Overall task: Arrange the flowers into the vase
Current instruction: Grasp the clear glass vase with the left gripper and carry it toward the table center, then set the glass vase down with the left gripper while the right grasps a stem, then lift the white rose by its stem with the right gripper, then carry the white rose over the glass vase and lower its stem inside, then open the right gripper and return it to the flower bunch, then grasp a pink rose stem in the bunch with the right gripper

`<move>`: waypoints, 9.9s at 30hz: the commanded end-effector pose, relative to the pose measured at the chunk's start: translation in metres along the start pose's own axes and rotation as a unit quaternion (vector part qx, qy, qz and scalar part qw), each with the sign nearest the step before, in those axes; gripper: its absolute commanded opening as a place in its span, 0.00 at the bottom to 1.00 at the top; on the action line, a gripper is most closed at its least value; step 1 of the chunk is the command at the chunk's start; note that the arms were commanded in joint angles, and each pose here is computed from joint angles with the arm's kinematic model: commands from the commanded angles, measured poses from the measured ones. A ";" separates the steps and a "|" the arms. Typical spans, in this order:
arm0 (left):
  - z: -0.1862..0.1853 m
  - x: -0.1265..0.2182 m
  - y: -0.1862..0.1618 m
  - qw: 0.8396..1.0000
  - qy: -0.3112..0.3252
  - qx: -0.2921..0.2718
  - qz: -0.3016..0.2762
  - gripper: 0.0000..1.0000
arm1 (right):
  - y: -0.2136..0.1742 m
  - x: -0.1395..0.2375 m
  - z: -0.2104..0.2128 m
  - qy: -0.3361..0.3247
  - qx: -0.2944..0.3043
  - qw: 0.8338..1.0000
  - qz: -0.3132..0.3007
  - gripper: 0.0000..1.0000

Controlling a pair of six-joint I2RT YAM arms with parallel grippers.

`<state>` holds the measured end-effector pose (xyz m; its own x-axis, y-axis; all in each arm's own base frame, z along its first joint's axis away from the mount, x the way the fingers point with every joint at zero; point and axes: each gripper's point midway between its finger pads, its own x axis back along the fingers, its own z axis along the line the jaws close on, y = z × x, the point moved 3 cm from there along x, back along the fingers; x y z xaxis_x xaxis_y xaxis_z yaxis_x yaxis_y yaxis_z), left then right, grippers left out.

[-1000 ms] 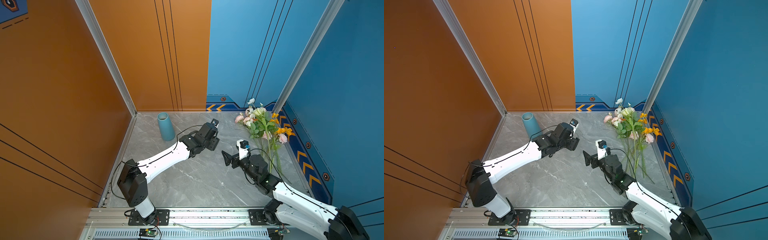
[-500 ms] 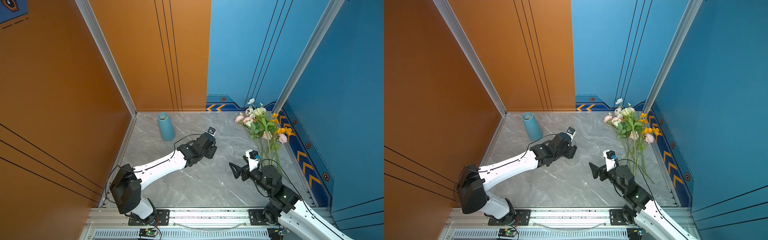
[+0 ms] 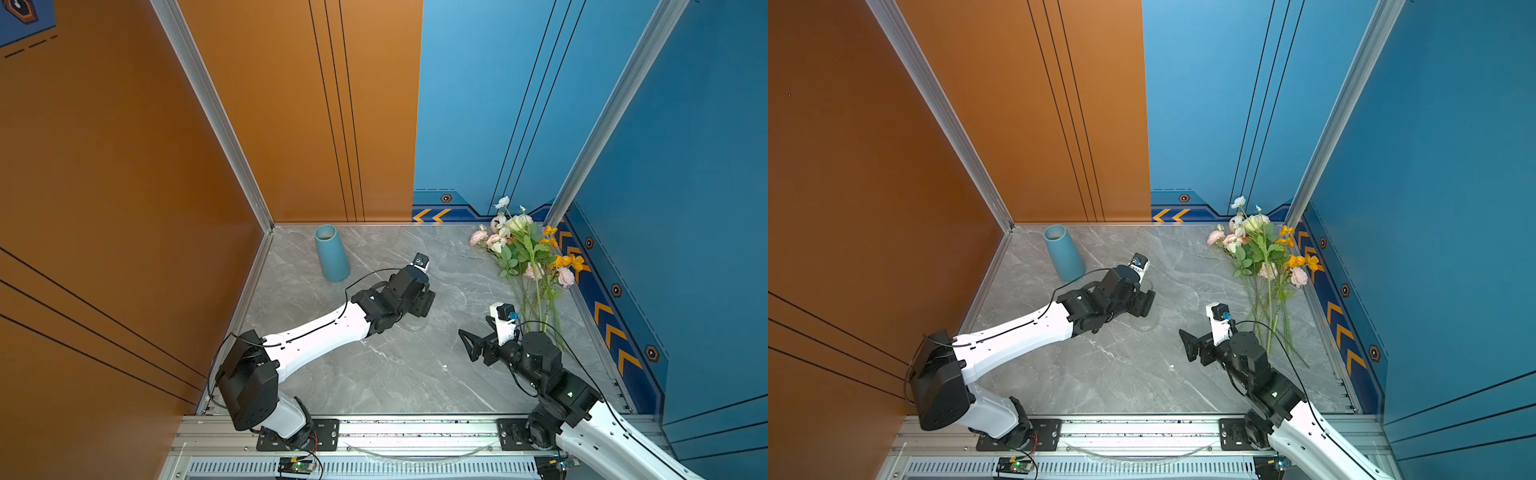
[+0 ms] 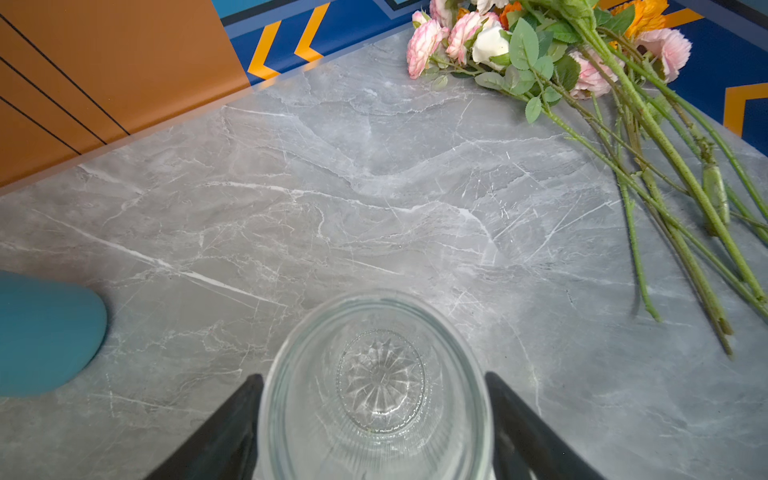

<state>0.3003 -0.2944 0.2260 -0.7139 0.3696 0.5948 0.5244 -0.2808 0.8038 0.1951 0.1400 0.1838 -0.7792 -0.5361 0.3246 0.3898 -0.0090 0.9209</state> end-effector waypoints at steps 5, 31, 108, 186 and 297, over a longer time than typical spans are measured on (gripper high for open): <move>0.001 0.006 0.009 1.000 -0.017 -0.004 -0.017 0.98 | -0.006 -0.001 -0.004 -0.010 -0.008 1.000 0.010 1.00; -0.068 0.086 0.034 0.891 -0.238 -0.364 -0.129 0.98 | 0.078 0.018 -0.225 -0.384 -0.219 0.894 0.074 0.78; -0.119 0.080 -0.005 0.886 -0.214 -0.390 -0.130 0.98 | 0.026 -0.097 -0.271 -0.317 -0.142 0.907 0.239 0.00; 0.084 0.116 0.085 0.900 -0.337 -0.127 -0.244 0.98 | 0.216 -0.111 0.089 0.150 -0.051 0.963 -0.216 0.00; -0.019 0.075 0.055 0.916 -0.323 -0.191 -0.145 0.98 | -0.020 -0.170 -0.258 -0.317 -0.198 0.863 0.339 0.25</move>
<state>0.2657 -0.2976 0.3117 -0.3059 0.8933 0.3292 0.0767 -0.3216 0.9438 0.4491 0.0096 0.0596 -0.4055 0.0579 0.9122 0.8814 -0.2398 0.4070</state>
